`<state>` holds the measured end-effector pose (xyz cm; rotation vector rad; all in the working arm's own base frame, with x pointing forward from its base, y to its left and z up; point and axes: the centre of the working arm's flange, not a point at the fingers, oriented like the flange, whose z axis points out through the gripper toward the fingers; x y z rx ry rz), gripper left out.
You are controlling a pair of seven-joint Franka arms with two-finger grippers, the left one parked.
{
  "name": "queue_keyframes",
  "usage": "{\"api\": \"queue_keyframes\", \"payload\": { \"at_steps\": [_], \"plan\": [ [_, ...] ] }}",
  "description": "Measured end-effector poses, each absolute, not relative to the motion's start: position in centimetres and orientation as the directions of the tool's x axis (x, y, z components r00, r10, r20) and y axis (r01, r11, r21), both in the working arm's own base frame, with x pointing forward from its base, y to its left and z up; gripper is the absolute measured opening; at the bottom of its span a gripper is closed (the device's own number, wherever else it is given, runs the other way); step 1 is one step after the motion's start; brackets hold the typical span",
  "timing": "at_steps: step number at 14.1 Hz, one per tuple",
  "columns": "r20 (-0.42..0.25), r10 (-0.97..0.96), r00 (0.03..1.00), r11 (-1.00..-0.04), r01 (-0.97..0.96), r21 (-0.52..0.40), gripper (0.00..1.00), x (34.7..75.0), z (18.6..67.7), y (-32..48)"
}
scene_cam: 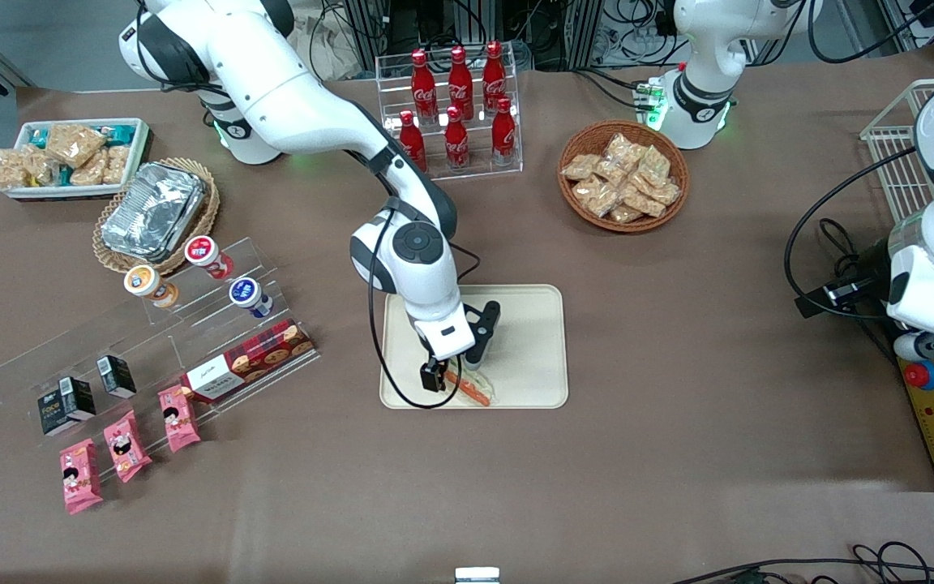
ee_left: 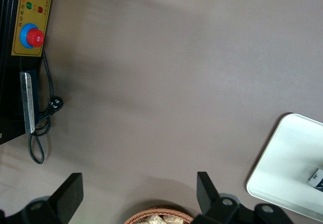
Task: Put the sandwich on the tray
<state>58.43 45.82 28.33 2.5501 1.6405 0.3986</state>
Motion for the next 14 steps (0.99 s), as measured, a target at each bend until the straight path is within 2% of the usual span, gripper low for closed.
{"api": "queue_keyframes", "payload": {
  "at_steps": [4, 6, 14],
  "plan": [
    [0.199, 0.745, 0.636, -0.663, 0.739, 0.120, 0.99, 61.2, 37.0, 39.7],
    [0.192, 0.657, 0.729, -0.752, 0.653, 0.093, 0.99, 61.8, 40.3, 36.9],
    [0.153, 0.393, 0.907, -0.919, 0.393, 0.028, 0.99, 64.4, 51.3, 19.6]
  ]
}}
